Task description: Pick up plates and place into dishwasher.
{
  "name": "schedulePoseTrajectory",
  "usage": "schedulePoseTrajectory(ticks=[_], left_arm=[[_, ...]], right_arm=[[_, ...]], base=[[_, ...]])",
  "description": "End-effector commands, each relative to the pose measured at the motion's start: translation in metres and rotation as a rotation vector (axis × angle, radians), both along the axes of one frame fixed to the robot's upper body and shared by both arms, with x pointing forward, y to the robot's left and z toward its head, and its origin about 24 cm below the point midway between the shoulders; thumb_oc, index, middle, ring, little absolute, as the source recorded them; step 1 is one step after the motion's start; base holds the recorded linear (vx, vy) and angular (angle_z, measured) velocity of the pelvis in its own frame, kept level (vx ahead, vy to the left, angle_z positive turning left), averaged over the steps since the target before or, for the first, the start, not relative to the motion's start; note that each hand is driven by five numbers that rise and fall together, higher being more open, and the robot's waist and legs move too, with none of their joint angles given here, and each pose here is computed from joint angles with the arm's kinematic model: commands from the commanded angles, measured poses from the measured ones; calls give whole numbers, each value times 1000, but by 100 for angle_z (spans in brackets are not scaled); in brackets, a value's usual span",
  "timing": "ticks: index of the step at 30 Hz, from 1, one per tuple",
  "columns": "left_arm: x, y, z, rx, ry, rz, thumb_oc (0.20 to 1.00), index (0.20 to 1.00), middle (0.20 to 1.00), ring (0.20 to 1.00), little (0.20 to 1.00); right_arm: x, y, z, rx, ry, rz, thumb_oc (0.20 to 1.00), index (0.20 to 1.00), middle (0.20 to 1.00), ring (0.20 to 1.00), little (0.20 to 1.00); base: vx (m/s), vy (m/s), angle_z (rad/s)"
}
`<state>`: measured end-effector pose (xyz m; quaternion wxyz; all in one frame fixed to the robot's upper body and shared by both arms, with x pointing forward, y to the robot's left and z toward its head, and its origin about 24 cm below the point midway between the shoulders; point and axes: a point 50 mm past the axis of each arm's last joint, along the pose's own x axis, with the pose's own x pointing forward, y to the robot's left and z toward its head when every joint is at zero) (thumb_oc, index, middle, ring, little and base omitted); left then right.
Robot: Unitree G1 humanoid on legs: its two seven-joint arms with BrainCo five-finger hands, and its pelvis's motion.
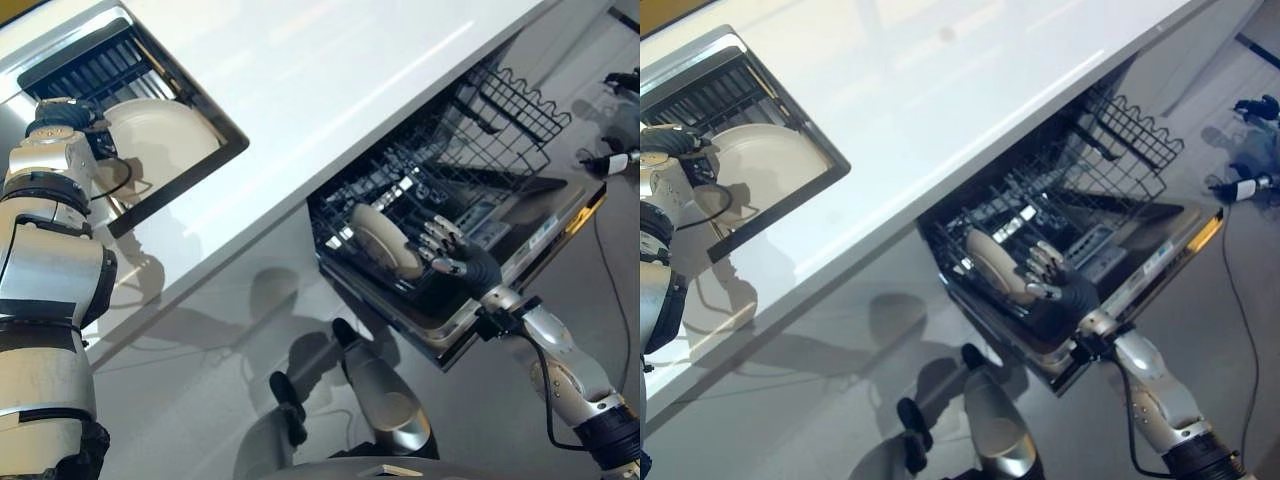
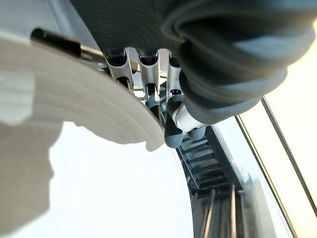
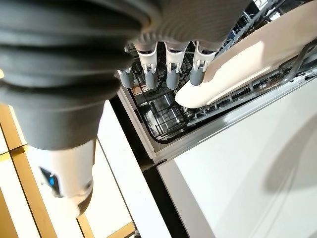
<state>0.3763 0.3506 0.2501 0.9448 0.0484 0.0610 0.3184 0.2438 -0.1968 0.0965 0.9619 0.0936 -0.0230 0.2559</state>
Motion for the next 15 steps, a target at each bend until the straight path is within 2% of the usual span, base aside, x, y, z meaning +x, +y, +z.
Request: schedulePoseTrajectory(ticks=[1,15], left_arm=[[1,-3,20,15,-139,-52,200,200,200,200,200],[8,-26,30,129,-191,-119,200,200,200,200,200]], right_arm=[[3,-1,22,61,-115,9,1000,1000,1000,1000,1000],[-5,-2,15,64,-84,14,1000,1000,1000,1000,1000]], base=[[0,0,0],[13,3,0]])
